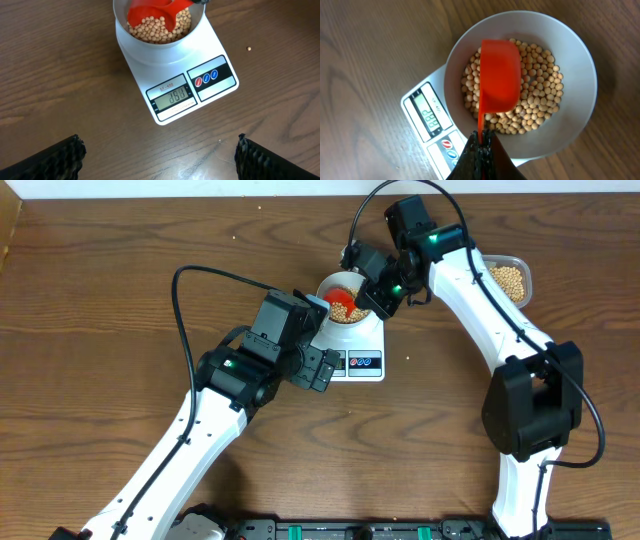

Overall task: Scoop item into bowl and weigh 50g on scale
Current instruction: 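Lift the scoop away from the bowl toward the tub with the right gripper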

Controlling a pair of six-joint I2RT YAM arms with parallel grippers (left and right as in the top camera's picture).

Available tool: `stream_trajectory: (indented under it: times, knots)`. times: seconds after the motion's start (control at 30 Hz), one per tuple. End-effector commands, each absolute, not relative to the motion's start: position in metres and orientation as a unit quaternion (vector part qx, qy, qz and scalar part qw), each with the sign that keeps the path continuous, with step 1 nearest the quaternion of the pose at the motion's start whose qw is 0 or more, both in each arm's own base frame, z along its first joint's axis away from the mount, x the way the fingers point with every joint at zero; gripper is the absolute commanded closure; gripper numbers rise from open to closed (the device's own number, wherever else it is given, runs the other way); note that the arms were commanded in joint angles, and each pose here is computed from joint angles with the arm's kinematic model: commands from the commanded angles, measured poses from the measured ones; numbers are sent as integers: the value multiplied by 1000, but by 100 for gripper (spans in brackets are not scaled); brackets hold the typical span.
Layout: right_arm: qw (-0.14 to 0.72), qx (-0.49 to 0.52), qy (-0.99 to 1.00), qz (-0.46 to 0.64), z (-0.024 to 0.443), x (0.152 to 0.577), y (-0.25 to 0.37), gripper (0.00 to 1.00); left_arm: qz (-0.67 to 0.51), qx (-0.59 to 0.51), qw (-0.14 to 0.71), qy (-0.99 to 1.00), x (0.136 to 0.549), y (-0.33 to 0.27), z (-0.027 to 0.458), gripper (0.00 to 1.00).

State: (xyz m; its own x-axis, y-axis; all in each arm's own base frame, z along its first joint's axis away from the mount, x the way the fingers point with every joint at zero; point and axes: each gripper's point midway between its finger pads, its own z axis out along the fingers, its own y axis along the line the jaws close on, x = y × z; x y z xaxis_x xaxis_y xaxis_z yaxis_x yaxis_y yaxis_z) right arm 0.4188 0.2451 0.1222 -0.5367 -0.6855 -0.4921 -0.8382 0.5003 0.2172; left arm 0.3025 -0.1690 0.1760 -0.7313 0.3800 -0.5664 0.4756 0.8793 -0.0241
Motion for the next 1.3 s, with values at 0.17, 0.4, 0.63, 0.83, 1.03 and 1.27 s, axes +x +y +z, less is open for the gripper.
stream_trajectory:
  times: [0.17, 0.4, 0.63, 0.83, 1.03, 1.27]
  knots:
    - [169, -357, 847, 355, 156, 413, 245, 99, -77, 227, 282, 929, 304, -166, 173, 2]
    - [164, -319, 841, 404, 169, 415, 241, 99, -77, 227, 282, 929, 304, -166, 173, 2]
    - [160, -279, 849, 419, 173, 422, 228, 99, -77, 227, 282, 929, 304, -166, 173, 2]
    - [170, -255, 831, 465, 187, 428, 213, 99, -77, 227, 282, 929, 304, -166, 173, 2]
    - [185, -227, 815, 501, 201, 436, 190, 99, -77, 227, 282, 929, 304, -166, 173, 2]
    - [206, -214, 794, 530, 215, 442, 169, 99, -77, 227, 282, 929, 304, -166, 173, 2]
